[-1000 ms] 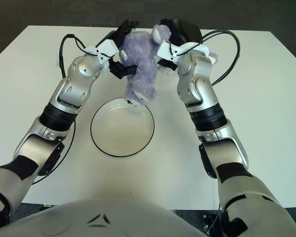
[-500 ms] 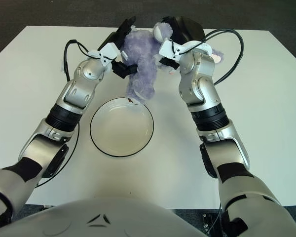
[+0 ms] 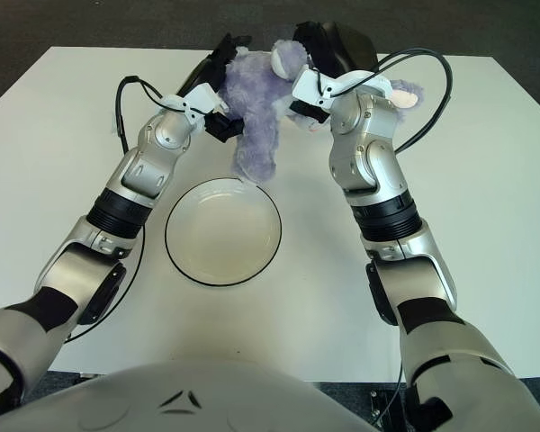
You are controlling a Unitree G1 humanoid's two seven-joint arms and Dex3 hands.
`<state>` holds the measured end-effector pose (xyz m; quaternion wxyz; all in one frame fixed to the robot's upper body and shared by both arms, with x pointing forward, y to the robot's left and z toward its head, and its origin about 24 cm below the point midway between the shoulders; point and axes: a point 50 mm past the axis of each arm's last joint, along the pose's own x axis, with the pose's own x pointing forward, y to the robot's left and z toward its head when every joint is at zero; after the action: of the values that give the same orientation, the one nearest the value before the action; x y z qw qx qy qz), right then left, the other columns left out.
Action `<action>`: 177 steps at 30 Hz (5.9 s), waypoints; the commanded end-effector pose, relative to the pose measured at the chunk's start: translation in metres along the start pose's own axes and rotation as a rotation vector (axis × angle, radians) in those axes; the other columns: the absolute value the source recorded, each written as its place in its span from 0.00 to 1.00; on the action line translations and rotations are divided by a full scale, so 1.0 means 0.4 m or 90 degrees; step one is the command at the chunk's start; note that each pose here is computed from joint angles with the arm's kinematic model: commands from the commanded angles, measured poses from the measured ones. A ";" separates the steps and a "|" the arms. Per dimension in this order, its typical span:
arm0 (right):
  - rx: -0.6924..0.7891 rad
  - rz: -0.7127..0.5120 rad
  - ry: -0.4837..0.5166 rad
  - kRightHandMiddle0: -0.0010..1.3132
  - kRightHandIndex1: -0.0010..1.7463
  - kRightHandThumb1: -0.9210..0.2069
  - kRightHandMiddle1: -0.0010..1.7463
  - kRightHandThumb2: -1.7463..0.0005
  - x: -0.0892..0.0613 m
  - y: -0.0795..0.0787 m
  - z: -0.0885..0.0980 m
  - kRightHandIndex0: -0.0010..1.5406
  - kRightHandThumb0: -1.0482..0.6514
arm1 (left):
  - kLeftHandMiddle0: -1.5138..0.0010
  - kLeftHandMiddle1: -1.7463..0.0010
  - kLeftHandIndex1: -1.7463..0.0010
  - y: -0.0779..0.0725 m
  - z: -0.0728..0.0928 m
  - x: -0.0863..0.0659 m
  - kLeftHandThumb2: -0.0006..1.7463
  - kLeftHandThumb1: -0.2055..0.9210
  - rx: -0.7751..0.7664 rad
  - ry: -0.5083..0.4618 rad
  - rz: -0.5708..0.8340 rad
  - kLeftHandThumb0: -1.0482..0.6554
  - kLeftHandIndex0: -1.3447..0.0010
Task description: Put the doll into the plate.
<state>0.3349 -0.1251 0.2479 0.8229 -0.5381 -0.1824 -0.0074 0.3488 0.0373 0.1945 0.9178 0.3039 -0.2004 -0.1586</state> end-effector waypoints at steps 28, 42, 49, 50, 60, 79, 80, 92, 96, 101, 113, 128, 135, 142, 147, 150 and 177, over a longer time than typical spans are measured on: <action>0.060 0.035 -0.045 0.90 1.00 0.80 1.00 0.04 -0.024 -0.021 0.051 0.56 0.98 | 1.00 0.52 0.44 -0.025 0.007 0.003 0.63 0.23 -0.056 -0.039 -0.057 0.28 1.00; 0.068 0.031 -0.043 0.88 1.00 0.81 1.00 0.03 -0.030 -0.028 0.055 0.57 0.98 | 1.00 0.40 0.36 -0.028 0.020 -0.002 0.65 0.23 -0.138 -0.079 -0.033 0.30 1.00; 0.071 0.024 -0.046 0.90 1.00 0.81 1.00 0.03 -0.032 -0.026 0.055 0.57 0.98 | 0.97 0.17 0.41 -0.029 0.015 -0.006 0.72 0.25 -0.192 -0.030 0.008 0.45 1.00; 0.070 0.022 -0.044 0.90 1.00 0.81 1.00 0.03 -0.032 -0.025 0.055 0.57 0.98 | 0.96 0.14 0.41 -0.029 0.015 -0.006 0.73 0.25 -0.193 -0.022 0.017 0.46 1.00; 0.070 0.008 -0.040 0.91 1.00 0.83 1.00 0.01 -0.035 -0.022 0.055 0.59 0.99 | 0.62 0.01 0.04 -0.034 0.022 -0.008 0.74 0.47 -0.211 0.016 0.034 0.87 1.00; 0.068 -0.003 -0.050 0.89 1.00 0.84 1.00 0.00 -0.042 -0.030 0.048 0.59 1.00 | 0.58 0.00 0.00 -0.030 0.038 -0.013 0.78 0.42 -0.278 0.063 -0.003 0.90 0.98; 0.067 -0.002 -0.050 0.89 1.00 0.84 1.00 0.00 -0.042 -0.030 0.048 0.59 1.00 | 0.58 0.00 0.00 -0.029 0.038 -0.014 0.78 0.42 -0.284 0.068 -0.009 0.90 0.98; 0.091 0.021 -0.036 0.88 1.00 0.85 1.00 0.00 -0.044 -0.039 0.045 0.59 1.00 | 0.59 0.00 0.00 -0.025 0.040 -0.017 0.77 0.43 -0.351 0.104 -0.062 0.89 0.97; 0.101 0.029 -0.032 0.87 1.00 0.85 1.00 0.00 -0.045 -0.042 0.043 0.59 1.00 | 0.62 0.00 0.00 -0.023 0.042 -0.018 0.76 0.45 -0.373 0.107 -0.083 0.79 0.83; 0.109 0.035 -0.032 0.87 1.00 0.85 1.00 0.00 -0.047 -0.045 0.043 0.60 1.00 | 0.65 0.00 0.00 -0.024 0.042 -0.020 0.77 0.44 -0.401 0.121 -0.111 0.64 0.66; 0.152 0.074 -0.045 0.86 1.00 0.85 1.00 0.00 -0.057 -0.054 0.029 0.60 1.00 | 0.54 0.00 0.14 -0.024 0.034 -0.025 0.80 0.35 -0.565 0.192 -0.187 0.61 0.53; 0.298 0.143 -0.041 0.83 1.00 0.84 1.00 0.00 -0.050 -0.068 -0.005 0.59 1.00 | 0.57 0.00 0.03 -0.020 0.028 -0.027 0.85 0.32 -0.581 0.215 -0.198 0.61 0.54; 0.409 0.189 -0.009 0.80 1.00 0.84 1.00 0.01 -0.043 -0.072 -0.018 0.59 0.99 | 0.55 0.04 0.00 -0.017 0.026 -0.029 0.87 0.29 -0.590 0.219 -0.196 0.61 0.53; 0.498 0.150 0.014 0.78 1.00 0.81 1.00 0.03 -0.040 -0.082 -0.034 0.57 0.98 | 0.51 0.10 0.00 -0.018 0.021 -0.033 0.88 0.25 -0.615 0.227 -0.215 0.62 0.49; 0.507 0.121 0.014 0.77 1.00 0.81 1.00 0.03 -0.041 -0.089 -0.041 0.57 0.98 | 0.49 0.14 0.00 -0.017 0.018 -0.034 0.88 0.23 -0.646 0.233 -0.228 0.62 0.45; 0.496 0.098 0.022 0.76 1.00 0.80 1.00 0.04 -0.043 -0.095 -0.044 0.56 0.98 | 0.49 0.15 0.00 -0.015 0.013 -0.036 0.88 0.22 -0.658 0.239 -0.229 0.62 0.44; -0.026 0.017 0.012 0.28 0.96 0.51 0.99 0.27 -0.055 -0.177 -0.089 0.40 0.61 | 0.71 0.04 0.00 -0.003 -0.013 -0.029 0.72 0.50 -0.763 0.373 -0.174 0.61 0.63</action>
<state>0.3093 -0.1876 0.2930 0.8415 -0.5167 -0.1575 -0.0136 0.3412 0.0549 0.1745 0.9217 -0.1930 0.2246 -0.2504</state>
